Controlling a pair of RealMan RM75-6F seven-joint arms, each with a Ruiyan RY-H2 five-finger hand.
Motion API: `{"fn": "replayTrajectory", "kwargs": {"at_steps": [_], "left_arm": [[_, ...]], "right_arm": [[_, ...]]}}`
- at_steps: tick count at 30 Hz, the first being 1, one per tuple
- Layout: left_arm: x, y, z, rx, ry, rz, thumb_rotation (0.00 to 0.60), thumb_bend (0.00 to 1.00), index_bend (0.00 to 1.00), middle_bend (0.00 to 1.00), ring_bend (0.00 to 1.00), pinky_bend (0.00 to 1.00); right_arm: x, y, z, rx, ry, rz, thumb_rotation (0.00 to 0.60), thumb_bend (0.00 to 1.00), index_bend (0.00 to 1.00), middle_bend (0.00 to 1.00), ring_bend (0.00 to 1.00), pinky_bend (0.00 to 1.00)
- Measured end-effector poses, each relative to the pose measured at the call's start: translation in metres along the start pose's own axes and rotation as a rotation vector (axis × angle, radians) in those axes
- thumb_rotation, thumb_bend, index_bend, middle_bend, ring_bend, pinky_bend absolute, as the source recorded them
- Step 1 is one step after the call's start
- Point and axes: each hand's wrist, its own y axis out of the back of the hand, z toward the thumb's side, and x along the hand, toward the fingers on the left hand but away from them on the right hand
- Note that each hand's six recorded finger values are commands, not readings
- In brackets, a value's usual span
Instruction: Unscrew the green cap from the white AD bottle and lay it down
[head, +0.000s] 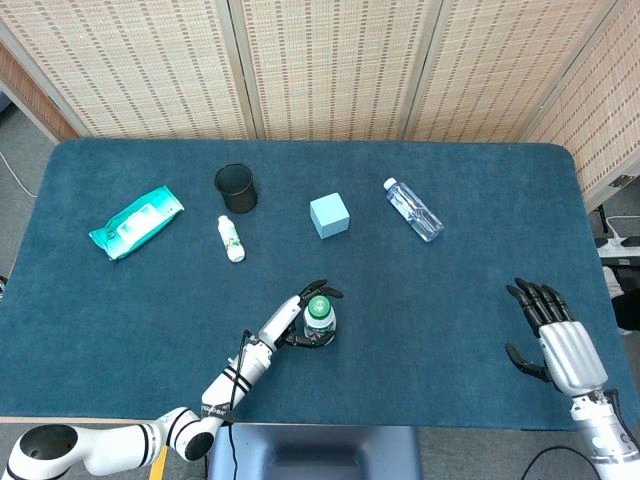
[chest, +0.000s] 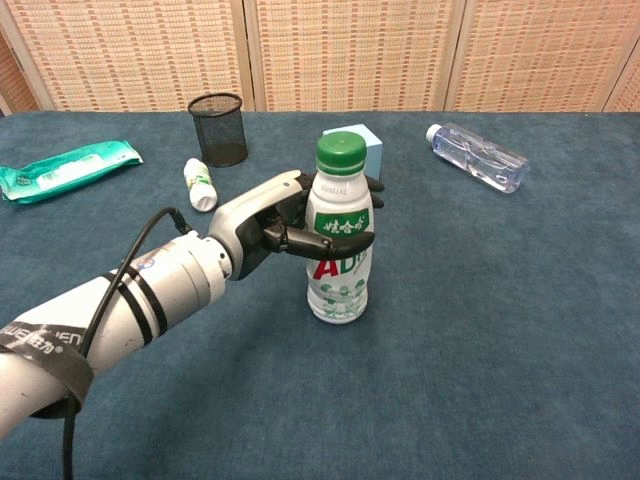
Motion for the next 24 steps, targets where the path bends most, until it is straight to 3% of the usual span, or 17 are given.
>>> {"fn": "replayTrajectory", "kwargs": {"at_steps": [7, 14, 24], "left_arm": [[-0.001, -0.004, -0.002, -0.017, 0.008, 0.012, 0.600, 0.57, 0.47, 0.52, 0.15, 0.00], [-0.001, -0.011, -0.002, -0.043, 0.020, 0.014, 0.600, 0.76, 0.60, 0.66, 0.28, 0.00], [-0.001, -0.017, -0.005, -0.009, 0.038, 0.017, 0.600, 0.78, 0.61, 0.69, 0.29, 0.00]], "right_arm": [[-0.012, -0.007, 0.018, -0.013, 0.077, 0.022, 0.600, 0.27, 0.00, 0.00, 0.00, 0.00], [-0.048, -0.004, 0.069, -0.050, 0.255, 0.059, 0.600, 0.27, 0.06, 0.00, 0.00, 0.00], [-0.104, -0.017, 0.144, -0.019, 0.429, 0.212, 0.600, 0.32, 0.24, 0.00, 0.00, 0.00]]}}
